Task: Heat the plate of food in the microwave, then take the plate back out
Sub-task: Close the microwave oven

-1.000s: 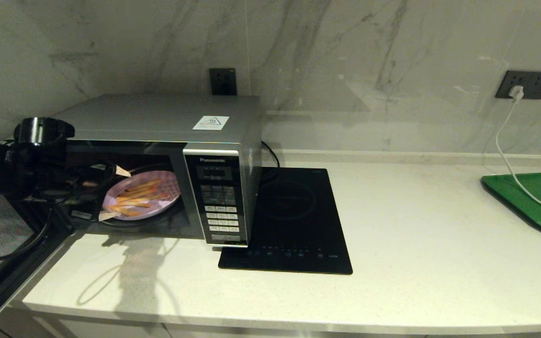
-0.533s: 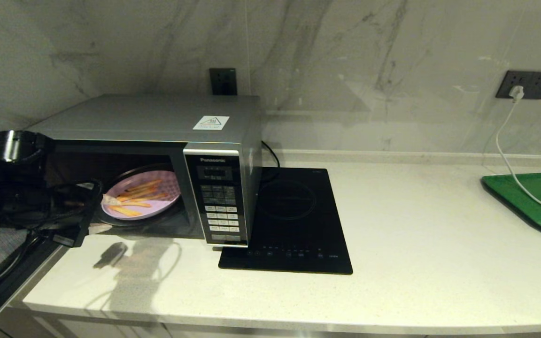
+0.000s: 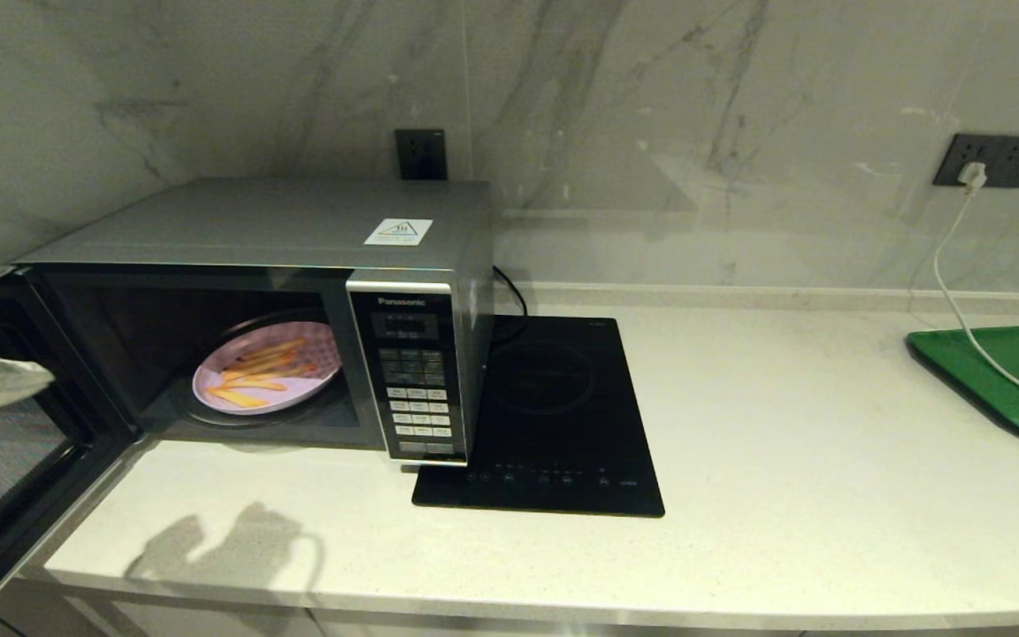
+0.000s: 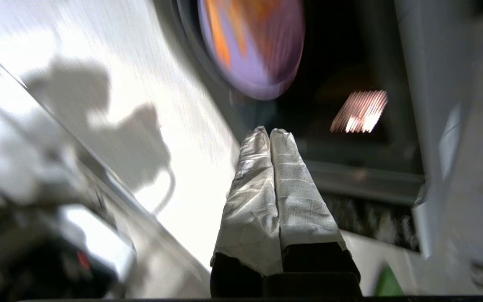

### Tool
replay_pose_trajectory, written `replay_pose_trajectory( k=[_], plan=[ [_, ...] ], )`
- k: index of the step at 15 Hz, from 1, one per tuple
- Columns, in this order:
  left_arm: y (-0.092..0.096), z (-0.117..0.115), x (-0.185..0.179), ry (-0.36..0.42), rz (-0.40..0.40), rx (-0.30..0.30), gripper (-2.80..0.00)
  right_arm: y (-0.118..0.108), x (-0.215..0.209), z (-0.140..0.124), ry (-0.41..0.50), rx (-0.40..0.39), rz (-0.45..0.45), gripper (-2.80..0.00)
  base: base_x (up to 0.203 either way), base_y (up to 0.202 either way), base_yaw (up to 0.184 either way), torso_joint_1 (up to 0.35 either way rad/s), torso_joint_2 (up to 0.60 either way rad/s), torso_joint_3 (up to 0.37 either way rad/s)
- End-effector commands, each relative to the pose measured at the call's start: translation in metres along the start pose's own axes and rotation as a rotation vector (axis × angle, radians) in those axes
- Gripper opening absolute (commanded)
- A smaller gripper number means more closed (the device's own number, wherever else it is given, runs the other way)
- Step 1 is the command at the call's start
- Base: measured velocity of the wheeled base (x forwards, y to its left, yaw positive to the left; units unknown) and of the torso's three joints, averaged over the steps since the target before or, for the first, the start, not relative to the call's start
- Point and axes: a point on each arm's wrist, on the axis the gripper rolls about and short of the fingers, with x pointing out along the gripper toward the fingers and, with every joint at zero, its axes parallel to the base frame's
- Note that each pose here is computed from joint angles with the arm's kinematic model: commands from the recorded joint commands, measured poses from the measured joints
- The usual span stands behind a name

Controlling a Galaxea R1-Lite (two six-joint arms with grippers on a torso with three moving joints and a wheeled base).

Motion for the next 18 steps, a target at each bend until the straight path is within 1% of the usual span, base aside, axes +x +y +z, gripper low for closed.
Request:
replay_pose_trajectory(
  k=[1, 2, 3, 4, 5, 7, 9, 11, 12, 14, 16, 17, 18],
  plan=[
    [-0.002, 0.030, -0.039, -0.214, 0.011, 0.065, -2.80, 0.000, 0.000, 0.000, 0.002, 0.000, 0.000, -2.80, 0.000, 0.000, 0.000, 0.000, 0.00, 0.000],
    [0.000, 0.043, -0.049, -0.295, 0.051, 0.122, -2.80, 0.000, 0.000, 0.000, 0.002, 0.000, 0.000, -2.80, 0.000, 0.000, 0.000, 0.000, 0.00, 0.000],
    [0.002, 0.053, -0.057, -0.360, 0.095, 0.181, -2.80, 0.000, 0.000, 0.000, 0.001, 0.000, 0.000, -2.80, 0.000, 0.000, 0.000, 0.000, 0.00, 0.000],
    [0.007, 0.063, -0.063, -0.409, 0.152, 0.242, -2.80, 0.000, 0.000, 0.000, 0.003, 0.000, 0.000, -2.80, 0.000, 0.000, 0.000, 0.000, 0.00, 0.000],
    [0.014, 0.073, -0.064, -0.437, 0.214, 0.286, -2.80, 0.000, 0.000, 0.000, 0.001, 0.000, 0.000, -2.80, 0.000, 0.000, 0.000, 0.000, 0.00, 0.000],
    [0.035, 0.101, -0.053, -0.471, 0.324, 0.287, -2.80, 0.000, 0.000, -0.001, 0.003, 0.000, -0.001, -2.80, 0.000, 0.000, 0.000, 0.000, 0.00, 0.000],
    [0.051, 0.121, -0.051, -0.514, 0.390, 0.294, -2.80, 0.000, 0.000, 0.000, 0.001, 0.000, 0.000, -2.80, 0.000, 0.000, 0.000, 0.000, 0.00, 0.000],
    [0.066, 0.137, -0.047, -0.513, 0.448, 0.290, -2.80, 0.000, 0.000, 0.000, 0.003, 0.000, 0.000, -2.80, 0.000, 0.000, 0.000, 0.000, 0.00, 0.000],
    [0.070, 0.143, -0.045, -0.515, 0.463, 0.285, -2.80, 0.000, 0.000, 0.000, 0.002, 0.000, 0.000, -2.80, 0.000, 0.000, 0.000, 0.000, 0.00, 0.000],
    [0.076, 0.150, -0.043, -0.512, 0.477, 0.272, -2.80, 0.000, 0.000, 0.000, 0.001, 0.000, 0.000, -2.80, 0.000, 0.000, 0.000, 0.000, 0.00, 0.000],
    [0.079, 0.148, -0.040, -0.483, 0.483, 0.258, -2.80, 0.000, 0.000, 0.000, 0.001, 0.000, 0.000, -2.80, 0.000, 0.000, 0.000, 0.000, 0.00, 0.000],
    [0.080, 0.146, -0.039, -0.450, 0.488, 0.242, -2.80, 0.000, 0.000, 0.000, 0.001, 0.000, 0.000, -2.80, 0.000, 0.000, 0.000, 0.000, 0.00, 0.000],
    [0.081, 0.142, -0.038, -0.397, 0.470, 0.223, -2.80, 0.000, 0.000, 0.000, 0.001, -0.001, 0.000, -2.80, 0.000, 0.000, 0.000, 0.000, 0.00, 0.000]
  ],
)
